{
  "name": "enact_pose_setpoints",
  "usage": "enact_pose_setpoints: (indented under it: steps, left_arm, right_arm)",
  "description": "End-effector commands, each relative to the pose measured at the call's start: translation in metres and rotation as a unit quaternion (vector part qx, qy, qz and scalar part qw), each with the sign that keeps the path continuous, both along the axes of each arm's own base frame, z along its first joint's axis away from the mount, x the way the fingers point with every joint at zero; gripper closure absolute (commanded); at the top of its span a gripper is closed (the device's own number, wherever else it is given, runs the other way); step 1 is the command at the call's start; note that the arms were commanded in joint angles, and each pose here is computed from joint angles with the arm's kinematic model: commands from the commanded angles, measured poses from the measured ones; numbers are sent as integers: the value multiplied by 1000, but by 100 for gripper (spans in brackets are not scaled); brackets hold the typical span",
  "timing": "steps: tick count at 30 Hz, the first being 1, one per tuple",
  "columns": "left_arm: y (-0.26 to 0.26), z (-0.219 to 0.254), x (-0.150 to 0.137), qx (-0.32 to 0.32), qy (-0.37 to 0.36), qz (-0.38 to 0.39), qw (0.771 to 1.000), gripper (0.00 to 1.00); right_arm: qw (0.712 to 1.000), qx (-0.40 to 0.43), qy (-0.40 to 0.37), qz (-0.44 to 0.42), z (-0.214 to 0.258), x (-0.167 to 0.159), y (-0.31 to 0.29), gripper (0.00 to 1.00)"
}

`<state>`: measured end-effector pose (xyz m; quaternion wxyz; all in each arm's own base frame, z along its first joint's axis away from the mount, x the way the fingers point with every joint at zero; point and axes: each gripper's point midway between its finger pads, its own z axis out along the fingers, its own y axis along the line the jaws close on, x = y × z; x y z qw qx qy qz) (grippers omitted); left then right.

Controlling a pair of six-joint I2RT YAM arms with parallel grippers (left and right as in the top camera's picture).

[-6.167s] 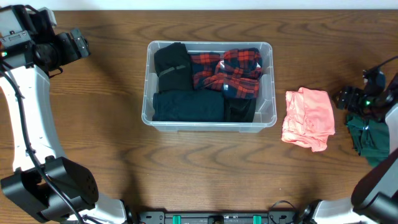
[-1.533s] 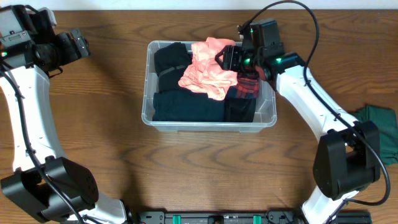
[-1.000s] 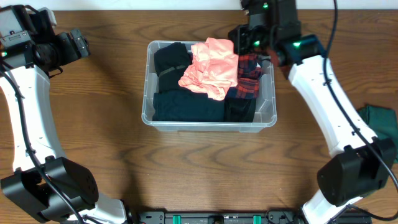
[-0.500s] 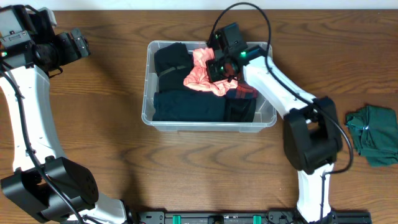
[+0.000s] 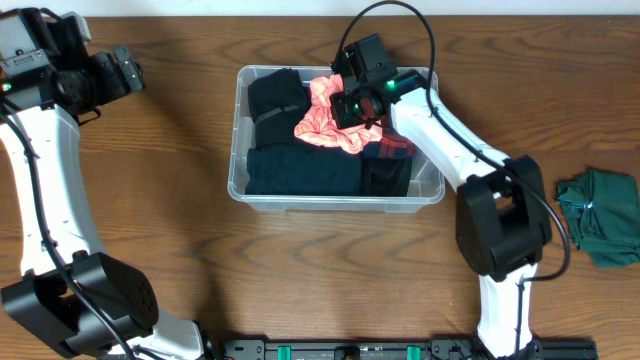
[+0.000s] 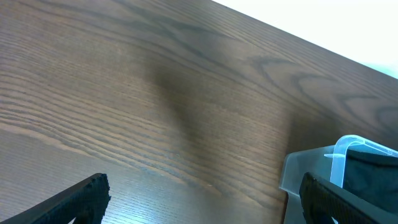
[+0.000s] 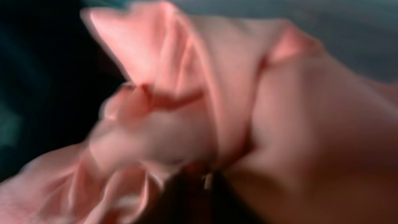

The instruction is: Pack container

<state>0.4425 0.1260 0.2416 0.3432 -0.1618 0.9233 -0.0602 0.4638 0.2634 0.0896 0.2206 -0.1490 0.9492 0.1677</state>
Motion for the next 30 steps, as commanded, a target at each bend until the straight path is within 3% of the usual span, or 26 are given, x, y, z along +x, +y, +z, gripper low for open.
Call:
enact_pose_setpoints:
  steps: [1,5,9,14,20,30]
  left_arm:
    - [-2,3,-1,1,-4,-8,1000,2]
    - [-2,3,-1,1,-4,-8,1000,2]
    - [-2,3,-1,1,-4,-8,1000,2]
    - [-2,3,-1,1,-4,-8,1000,2]
    - [-2,3,-1,1,-4,-8,1000,2]
    - [-2,3,-1,1,-5,-8,1000,2]
  right_arm:
    - [997,22,-70,3,77,-1,-4,58]
    - [991,49,-124,-9,155,-16,-22,27]
    - [987,60,-140,-61,205,-35,-73,15]
    - [982,39,-98,-155,218,-65,-161,3]
    - [950,25,-15,-312,210,-112,-269,1]
    - [853,30,48,-519,186,-186,-420,1]
